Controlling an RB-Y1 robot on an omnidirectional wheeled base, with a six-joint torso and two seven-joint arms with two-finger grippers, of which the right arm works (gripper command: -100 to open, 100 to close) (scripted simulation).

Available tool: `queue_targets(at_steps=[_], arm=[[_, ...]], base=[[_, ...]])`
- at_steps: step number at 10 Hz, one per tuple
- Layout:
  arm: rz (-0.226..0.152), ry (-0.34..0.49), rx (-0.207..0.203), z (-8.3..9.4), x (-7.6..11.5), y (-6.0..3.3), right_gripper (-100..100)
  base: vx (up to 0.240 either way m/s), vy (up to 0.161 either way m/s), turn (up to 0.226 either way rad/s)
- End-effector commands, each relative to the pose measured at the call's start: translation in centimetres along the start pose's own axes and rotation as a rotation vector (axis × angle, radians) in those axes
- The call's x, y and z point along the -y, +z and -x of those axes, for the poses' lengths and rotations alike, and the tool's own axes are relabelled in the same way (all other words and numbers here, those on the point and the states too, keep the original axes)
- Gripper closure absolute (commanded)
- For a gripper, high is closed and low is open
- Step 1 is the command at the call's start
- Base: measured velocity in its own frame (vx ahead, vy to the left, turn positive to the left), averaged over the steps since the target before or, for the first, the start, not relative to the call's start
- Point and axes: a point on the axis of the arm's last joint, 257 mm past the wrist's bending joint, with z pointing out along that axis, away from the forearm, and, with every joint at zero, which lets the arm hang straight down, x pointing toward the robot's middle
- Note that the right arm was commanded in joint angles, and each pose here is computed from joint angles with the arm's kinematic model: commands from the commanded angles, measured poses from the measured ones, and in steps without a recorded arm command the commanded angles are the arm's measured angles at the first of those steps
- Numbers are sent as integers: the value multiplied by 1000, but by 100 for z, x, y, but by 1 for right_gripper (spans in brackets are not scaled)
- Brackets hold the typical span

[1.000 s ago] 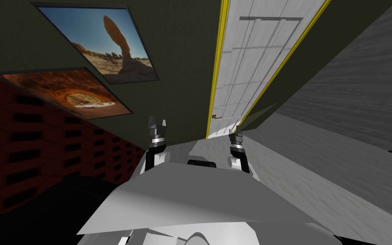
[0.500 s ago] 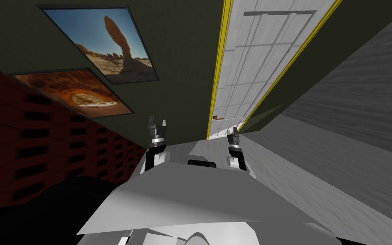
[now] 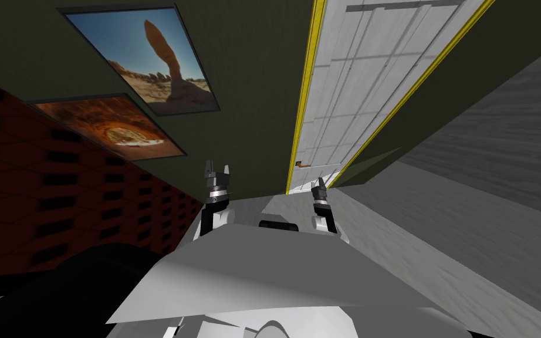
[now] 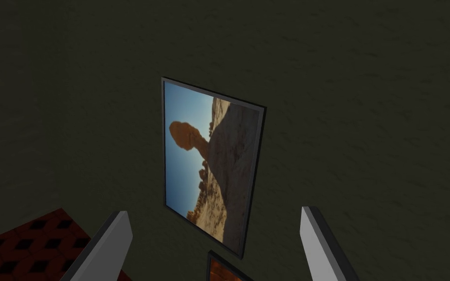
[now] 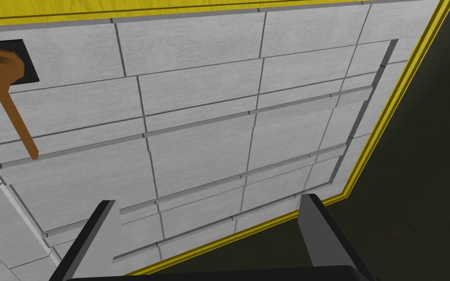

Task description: Pull the door open

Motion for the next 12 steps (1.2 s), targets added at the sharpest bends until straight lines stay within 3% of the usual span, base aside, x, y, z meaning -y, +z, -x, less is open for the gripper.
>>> queue_targets(at_steps=[1, 9, 12], arm=[[-20, 2, -5, 8, 126, -5, -100], [-105, 2, -21, 60, 631, -47, -100], [-145, -2, -19, 104, 816, -118, -100]], base=[[49, -55, 89], [48, -44, 80], [44, -57, 50]])
